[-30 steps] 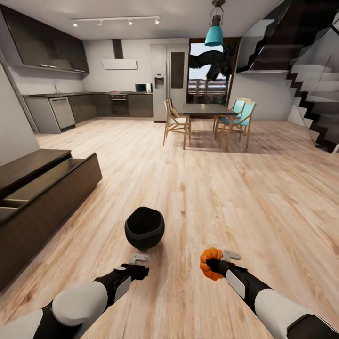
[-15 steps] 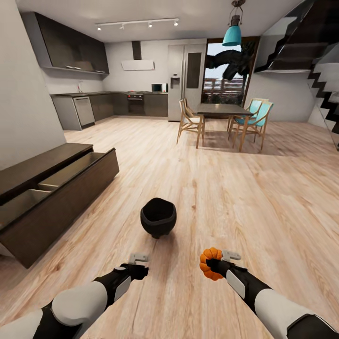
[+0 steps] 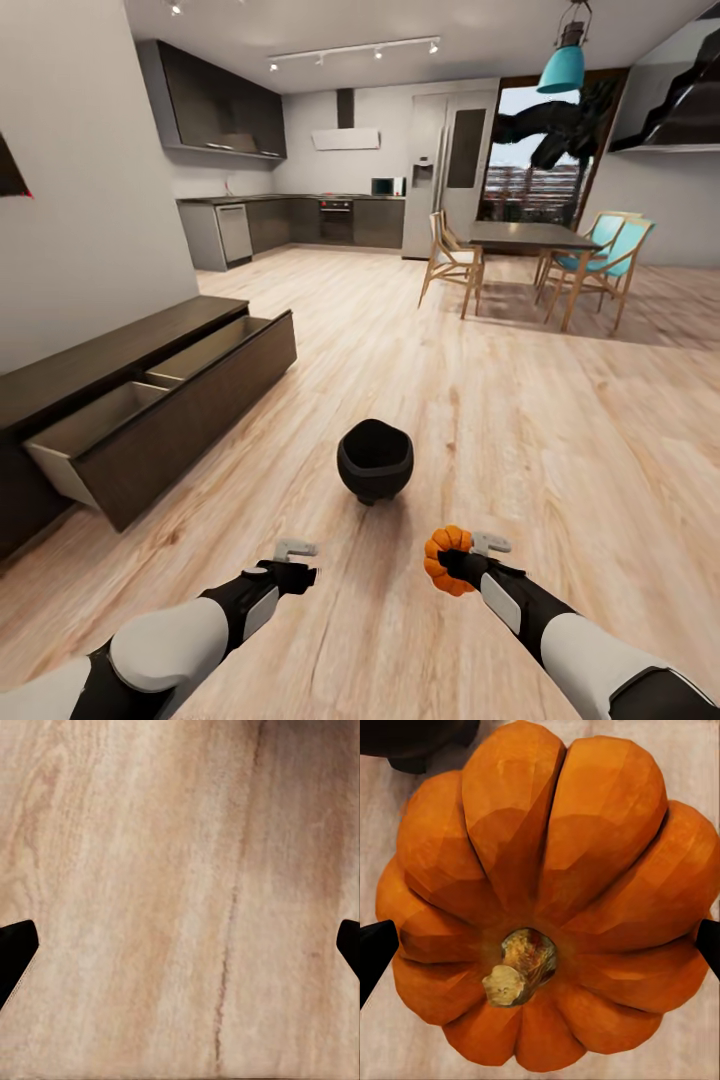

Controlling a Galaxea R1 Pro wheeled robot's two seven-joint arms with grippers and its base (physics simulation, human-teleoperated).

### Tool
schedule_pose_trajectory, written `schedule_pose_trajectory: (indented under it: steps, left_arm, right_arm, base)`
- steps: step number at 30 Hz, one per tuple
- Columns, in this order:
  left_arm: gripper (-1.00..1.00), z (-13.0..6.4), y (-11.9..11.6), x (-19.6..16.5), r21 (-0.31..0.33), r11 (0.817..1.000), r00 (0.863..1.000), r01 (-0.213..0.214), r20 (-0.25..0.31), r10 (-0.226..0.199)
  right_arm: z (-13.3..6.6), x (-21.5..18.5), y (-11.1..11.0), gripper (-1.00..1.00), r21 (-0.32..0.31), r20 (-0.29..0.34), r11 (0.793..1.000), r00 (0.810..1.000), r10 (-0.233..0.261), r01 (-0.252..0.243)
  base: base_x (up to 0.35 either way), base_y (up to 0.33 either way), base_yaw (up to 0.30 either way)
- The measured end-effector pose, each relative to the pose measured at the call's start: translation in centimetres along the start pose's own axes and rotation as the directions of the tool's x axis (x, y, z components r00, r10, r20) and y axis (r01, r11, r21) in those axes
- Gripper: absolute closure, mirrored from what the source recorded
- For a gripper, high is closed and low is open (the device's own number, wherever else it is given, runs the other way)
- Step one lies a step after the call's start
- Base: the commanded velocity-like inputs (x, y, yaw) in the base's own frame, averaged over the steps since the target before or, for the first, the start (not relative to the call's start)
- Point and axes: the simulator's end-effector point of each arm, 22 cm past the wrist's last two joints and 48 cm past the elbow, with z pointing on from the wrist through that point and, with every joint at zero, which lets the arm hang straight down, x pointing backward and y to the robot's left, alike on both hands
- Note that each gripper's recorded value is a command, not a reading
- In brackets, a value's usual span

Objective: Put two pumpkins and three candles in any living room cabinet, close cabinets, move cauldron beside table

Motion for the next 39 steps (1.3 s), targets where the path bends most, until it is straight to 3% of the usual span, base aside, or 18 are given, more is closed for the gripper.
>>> schedule_pose_trajectory:
  steps: [25,39]
  left_arm:
    - [-1.0,0.0,0.2,0.0,-0.007,1.0,1.0,0.001,0.0,-0.001]
    - [-1.0,0.1,0.5,0.0,-0.015,1.0,1.0,0.013,0.0,-0.013]
  right_arm:
    - [0.0,0.0,0.1,1.0,-0.002,-0.001,1.0,1.0,-0.001,0.001]
    - [0.1,0.3,1.1,1.0,-0.014,-0.002,1.0,1.0,-0.006,0.006]
  base:
    - [0.0,-0.003,0.29]
    - [0.101,-0.187,0.196]
